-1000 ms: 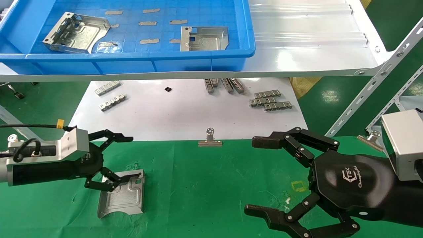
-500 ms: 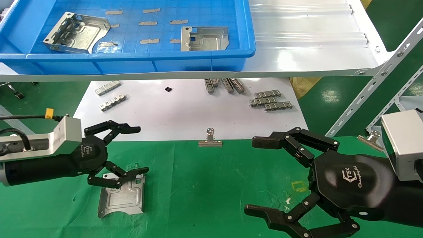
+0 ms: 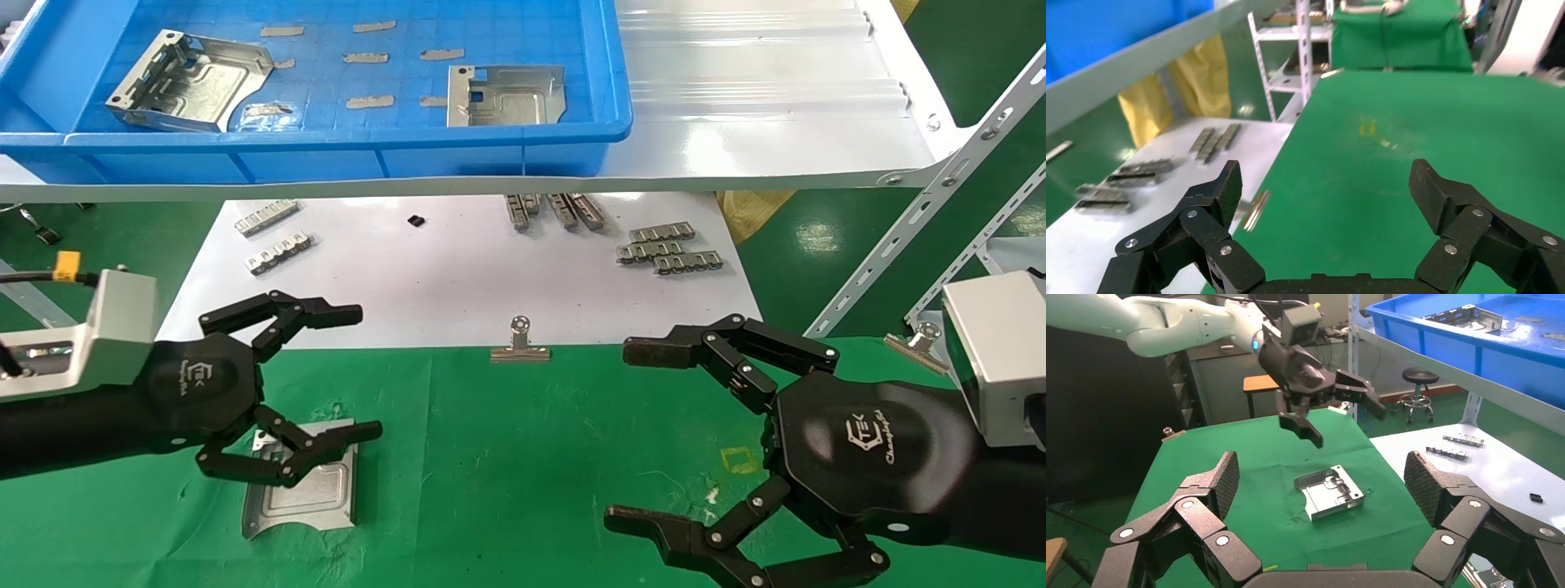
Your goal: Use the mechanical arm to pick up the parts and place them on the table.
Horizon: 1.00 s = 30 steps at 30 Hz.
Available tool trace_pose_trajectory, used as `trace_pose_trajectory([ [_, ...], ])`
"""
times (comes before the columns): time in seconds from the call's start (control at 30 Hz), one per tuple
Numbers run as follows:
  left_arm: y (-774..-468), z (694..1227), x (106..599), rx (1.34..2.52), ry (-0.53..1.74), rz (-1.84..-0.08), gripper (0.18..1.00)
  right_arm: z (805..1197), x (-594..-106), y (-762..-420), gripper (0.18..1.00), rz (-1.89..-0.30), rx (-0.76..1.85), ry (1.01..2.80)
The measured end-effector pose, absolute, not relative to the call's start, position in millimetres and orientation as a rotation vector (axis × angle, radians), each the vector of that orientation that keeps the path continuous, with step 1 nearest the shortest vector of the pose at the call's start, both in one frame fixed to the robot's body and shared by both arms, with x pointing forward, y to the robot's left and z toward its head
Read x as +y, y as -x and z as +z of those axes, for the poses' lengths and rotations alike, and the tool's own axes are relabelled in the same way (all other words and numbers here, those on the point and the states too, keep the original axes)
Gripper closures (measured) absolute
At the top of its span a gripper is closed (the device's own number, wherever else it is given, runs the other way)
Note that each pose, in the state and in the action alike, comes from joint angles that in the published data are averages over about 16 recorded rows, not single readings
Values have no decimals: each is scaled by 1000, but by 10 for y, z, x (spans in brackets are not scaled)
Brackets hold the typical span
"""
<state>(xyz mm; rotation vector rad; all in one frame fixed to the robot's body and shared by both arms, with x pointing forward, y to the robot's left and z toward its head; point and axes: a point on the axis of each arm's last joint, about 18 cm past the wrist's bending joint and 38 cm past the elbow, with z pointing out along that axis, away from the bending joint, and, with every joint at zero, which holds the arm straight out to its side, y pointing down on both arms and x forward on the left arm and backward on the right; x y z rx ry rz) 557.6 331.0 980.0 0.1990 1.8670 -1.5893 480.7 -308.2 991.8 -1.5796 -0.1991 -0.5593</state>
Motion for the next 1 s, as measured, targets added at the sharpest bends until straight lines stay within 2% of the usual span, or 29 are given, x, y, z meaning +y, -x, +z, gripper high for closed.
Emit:
trace_pose_trajectory([
  [0.63, -4833, 9917, 3028, 1913, -275, -1780, 183, 9918, -3083, -4807, 178, -559, -199, 1579],
  [1.0, -4656, 9926, 2961, 1932, -304, -1809, 183, 9918, -3084, -4808, 178, -560, -198, 1579],
])
